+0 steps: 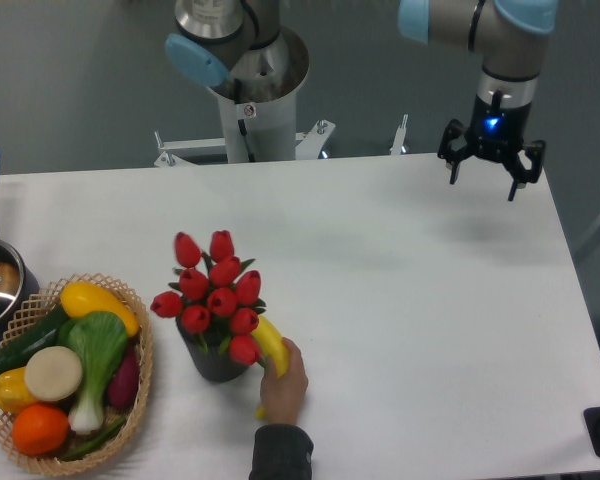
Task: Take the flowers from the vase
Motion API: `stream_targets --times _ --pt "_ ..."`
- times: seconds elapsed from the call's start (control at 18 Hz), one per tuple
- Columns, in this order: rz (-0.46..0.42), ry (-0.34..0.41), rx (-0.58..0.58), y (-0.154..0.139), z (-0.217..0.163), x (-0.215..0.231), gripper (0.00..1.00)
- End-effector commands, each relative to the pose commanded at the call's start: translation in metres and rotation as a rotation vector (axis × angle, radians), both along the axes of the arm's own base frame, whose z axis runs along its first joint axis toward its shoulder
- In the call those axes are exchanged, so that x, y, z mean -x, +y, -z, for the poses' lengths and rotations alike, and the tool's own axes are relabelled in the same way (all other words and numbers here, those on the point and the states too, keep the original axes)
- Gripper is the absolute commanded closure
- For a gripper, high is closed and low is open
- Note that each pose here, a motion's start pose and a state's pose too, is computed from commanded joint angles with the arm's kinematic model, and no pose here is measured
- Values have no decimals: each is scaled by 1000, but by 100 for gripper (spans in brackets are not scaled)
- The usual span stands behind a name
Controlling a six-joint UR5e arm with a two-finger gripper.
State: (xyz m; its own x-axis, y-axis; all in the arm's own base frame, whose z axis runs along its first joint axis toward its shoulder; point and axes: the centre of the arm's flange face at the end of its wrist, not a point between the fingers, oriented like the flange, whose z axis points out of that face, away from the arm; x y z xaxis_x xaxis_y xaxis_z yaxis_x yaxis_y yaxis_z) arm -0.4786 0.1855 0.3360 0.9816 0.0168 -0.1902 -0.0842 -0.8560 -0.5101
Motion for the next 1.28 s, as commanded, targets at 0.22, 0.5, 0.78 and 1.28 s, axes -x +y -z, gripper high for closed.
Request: stream_targets --times 0.22,0.5,0.78,1.28 --pt "11 -58 -225 21 -2 -33 0" --pt "-5 -140 -479 41 -23 -49 0" --pt "92 -183 -533 82 -24 -78 0" --pt "244 -328 -604 154 3 -107 0"
